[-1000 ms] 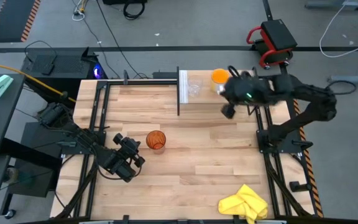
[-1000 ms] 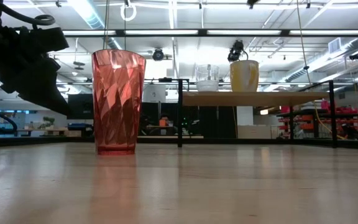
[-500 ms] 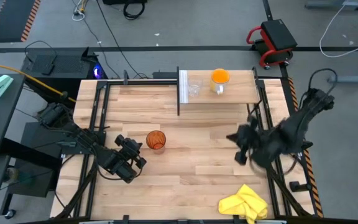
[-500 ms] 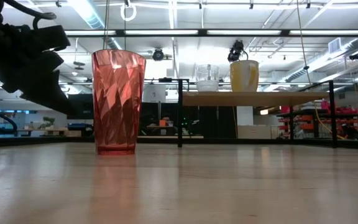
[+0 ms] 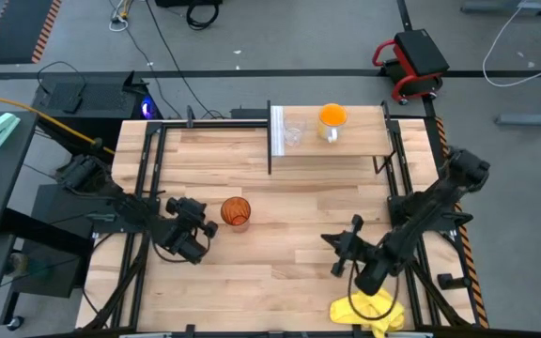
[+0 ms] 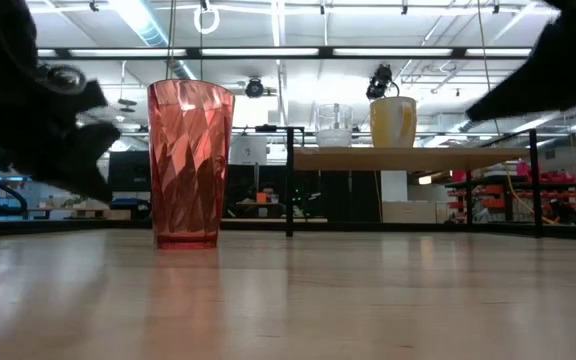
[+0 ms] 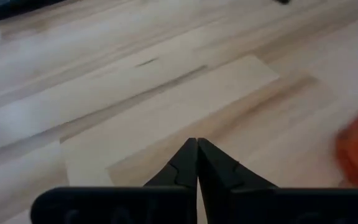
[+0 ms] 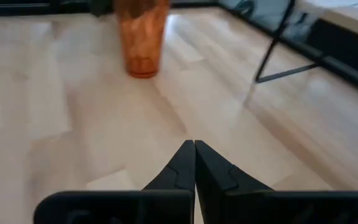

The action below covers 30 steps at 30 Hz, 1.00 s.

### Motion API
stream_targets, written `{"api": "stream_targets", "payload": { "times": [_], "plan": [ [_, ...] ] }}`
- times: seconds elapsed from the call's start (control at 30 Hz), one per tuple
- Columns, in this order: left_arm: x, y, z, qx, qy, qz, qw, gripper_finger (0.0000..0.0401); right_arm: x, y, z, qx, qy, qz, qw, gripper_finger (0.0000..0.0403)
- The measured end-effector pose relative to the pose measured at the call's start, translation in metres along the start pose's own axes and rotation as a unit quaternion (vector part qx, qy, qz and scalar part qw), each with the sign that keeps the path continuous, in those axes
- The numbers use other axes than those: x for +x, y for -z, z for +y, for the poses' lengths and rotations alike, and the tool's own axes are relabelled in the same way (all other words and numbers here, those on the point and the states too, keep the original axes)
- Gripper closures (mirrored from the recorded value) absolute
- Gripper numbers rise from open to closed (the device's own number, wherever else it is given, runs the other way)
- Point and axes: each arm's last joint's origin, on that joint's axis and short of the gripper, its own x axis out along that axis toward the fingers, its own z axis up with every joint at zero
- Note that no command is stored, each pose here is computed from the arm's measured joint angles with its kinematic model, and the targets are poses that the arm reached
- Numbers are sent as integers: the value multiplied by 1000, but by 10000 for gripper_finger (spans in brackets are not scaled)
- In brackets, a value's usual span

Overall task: Stack small to large cups/mugs on shelf
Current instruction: Put the brown cup on the shelf

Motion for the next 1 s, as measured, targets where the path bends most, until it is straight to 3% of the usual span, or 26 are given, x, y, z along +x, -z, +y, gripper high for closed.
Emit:
{"api": "stream_targets", "payload": {
  "times": [0.17, 0.43, 0.73, 0.83, 1.0],
  "plan": [
    [15, 20, 12, -20, 43, -1, 999, 392, 24, 19, 3, -12, 57, -22, 998, 393],
    [20, 28, 4, 49, 168, -50, 983, 385, 56, 29, 1, 1, 106, -18, 994, 397],
    [24, 23, -3, 147, 220, -24, 964, 390, 64, 33, 2, -8, 111, -10, 994, 397],
    [22, 22, -7, 192, 246, -25, 950, 377, 64, 33, 2, -9, 108, -6, 994, 397],
    [20, 21, -10, 216, 267, -30, 939, 347, 64, 33, 3, -11, 100, 1, 995, 390]
  ]
}}
